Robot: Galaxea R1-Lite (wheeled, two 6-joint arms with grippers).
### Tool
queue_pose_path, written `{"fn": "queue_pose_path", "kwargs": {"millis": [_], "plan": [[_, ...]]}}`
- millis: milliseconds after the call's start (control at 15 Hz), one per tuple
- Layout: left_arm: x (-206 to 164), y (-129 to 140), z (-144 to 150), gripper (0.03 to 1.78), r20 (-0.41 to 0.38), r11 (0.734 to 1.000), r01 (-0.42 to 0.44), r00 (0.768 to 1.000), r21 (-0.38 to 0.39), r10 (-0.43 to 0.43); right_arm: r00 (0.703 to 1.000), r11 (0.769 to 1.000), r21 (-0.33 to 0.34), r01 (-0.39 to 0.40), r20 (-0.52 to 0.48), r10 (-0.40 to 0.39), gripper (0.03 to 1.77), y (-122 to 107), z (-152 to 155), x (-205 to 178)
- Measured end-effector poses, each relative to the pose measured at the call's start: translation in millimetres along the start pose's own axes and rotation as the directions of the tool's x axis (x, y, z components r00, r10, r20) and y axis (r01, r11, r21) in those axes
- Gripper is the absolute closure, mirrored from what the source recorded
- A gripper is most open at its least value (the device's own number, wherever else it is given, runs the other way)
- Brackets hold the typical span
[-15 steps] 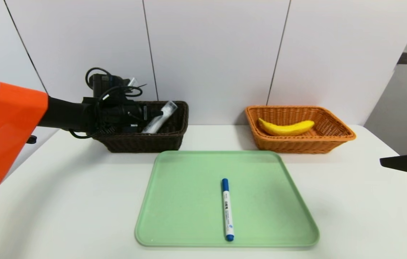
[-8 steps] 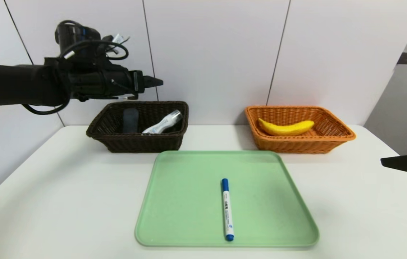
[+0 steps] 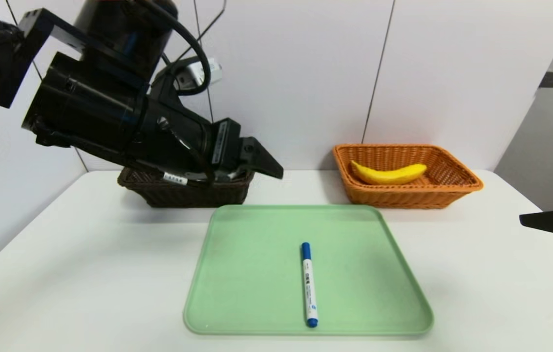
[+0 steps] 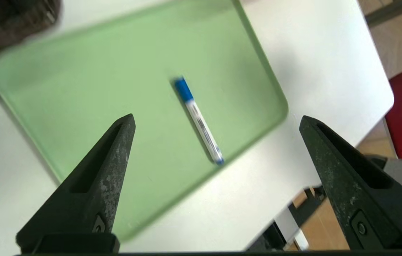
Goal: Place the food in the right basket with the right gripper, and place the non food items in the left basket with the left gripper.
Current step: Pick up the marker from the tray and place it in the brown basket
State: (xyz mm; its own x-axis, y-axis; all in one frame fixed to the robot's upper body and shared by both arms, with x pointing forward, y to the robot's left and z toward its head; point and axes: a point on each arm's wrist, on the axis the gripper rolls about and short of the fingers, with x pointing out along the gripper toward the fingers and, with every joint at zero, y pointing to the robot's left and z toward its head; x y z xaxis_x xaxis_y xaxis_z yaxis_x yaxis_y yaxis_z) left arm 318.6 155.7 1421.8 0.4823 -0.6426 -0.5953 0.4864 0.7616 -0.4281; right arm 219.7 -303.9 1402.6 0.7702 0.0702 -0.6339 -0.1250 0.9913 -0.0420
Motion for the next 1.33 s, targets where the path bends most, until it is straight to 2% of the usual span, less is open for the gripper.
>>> {"fn": "queue_pose_path", "kwargs": {"millis": [200,333,533,733,1000,1333], "plan": [[19,-24,-17,0.15,-0.099,0.991,-0.132,0.987,-0.010,0.130,1.000,1.000,0.001,0.001,-0.002,-0.001,0.10,0,-3,-1],[37,-34,-18,0.14,-0.124,0.990,-0.141,0.983,-0.025,0.137,1.000,1.000,0.001,0.001,-0.002,-0.001,0.10,0,-4,-1],[64,-43,-15,0.14,-0.159,0.979,-0.183,0.973,-0.091,0.168,1.000,1.000,0.002,0.007,-0.002,-0.007,0.10,-1,-8,-4],[95,-43,-20,0.12,-0.199,0.963,-0.260,0.949,-0.065,0.243,1.000,1.000,0.005,0.011,-0.004,-0.011,0.10,-2,-12,-5],[131,-43,-34,0.12,-0.214,0.928,-0.373,0.906,0.005,0.365,1.000,1.000,0.005,0.010,-0.001,-0.010,0.10,-2,-13,-6],[155,-47,-48,0.12,-0.253,0.921,-0.387,0.887,0.045,0.385,1.000,1.000,0.007,0.010,-0.008,-0.010,0.10,-2,-18,-6]]}}
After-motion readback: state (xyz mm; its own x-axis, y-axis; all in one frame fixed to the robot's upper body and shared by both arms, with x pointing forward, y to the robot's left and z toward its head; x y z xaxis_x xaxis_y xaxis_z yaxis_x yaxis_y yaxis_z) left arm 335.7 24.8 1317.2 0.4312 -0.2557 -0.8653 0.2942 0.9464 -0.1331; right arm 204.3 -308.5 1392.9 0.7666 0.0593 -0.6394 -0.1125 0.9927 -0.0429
